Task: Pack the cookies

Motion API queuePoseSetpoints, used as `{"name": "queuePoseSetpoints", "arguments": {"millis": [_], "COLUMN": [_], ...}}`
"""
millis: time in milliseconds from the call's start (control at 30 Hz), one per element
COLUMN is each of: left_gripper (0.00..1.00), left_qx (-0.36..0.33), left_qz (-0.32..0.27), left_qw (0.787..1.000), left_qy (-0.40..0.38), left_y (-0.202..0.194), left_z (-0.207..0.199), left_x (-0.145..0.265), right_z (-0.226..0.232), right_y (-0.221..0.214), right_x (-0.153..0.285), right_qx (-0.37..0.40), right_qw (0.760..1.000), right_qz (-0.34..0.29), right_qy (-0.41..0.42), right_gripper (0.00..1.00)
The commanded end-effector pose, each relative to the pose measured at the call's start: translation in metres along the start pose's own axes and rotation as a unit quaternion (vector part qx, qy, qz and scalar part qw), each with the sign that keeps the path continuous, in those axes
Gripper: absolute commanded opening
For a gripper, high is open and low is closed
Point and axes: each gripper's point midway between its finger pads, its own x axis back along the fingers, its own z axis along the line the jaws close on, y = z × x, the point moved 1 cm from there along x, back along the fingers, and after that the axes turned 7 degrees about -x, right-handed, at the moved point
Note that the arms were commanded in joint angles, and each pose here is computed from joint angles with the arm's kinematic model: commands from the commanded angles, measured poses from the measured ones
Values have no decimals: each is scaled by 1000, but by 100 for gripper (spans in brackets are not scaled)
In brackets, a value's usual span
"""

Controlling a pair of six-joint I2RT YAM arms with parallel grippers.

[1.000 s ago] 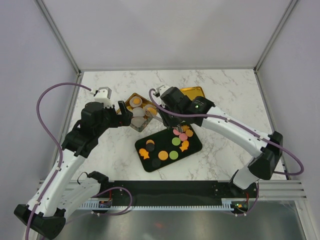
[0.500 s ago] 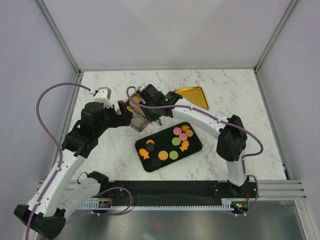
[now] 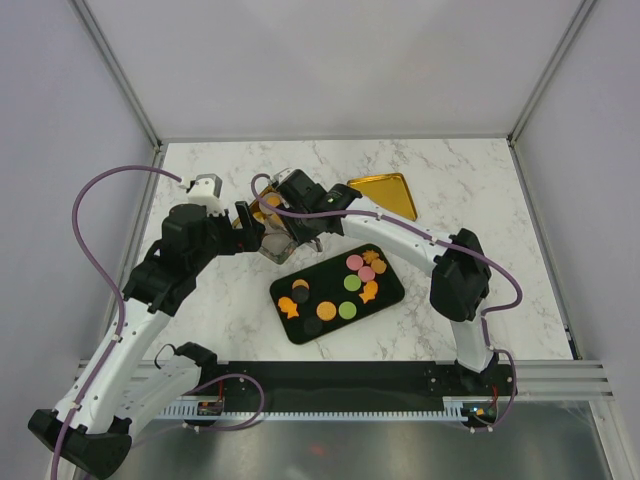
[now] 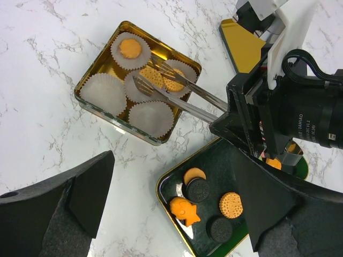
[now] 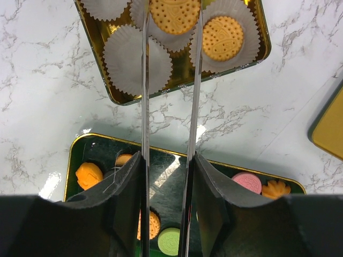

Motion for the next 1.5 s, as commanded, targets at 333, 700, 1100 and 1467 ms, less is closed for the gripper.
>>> {"name": "queuePoseSetpoints", "arguments": {"millis": [333,700,1100,1467], "left_gripper": [100,100,100,100], "left_qx": [7,9,8,7], "left_qz": [-23,-24,-28,-25], "left_qw": [1000,1000,999,1000], "left_qy": [4,0,-13,-14], "left_y": [9,9,12,10], "left_z": [2,1,-4,-4], "left_x": [0,1,4,2], "right_z": [8,-15,-65,-78], "right_y": [22,30,-100,-157], "right_x": [15,74,148,149], "right_qx": [-1,-10,-54,-58], "right_qw": [999,997,998,995], "right_qz": [-39,-78,7,77], "right_qy": [20,-4,-16,-28], "right_gripper": [55,48,47,48]}}
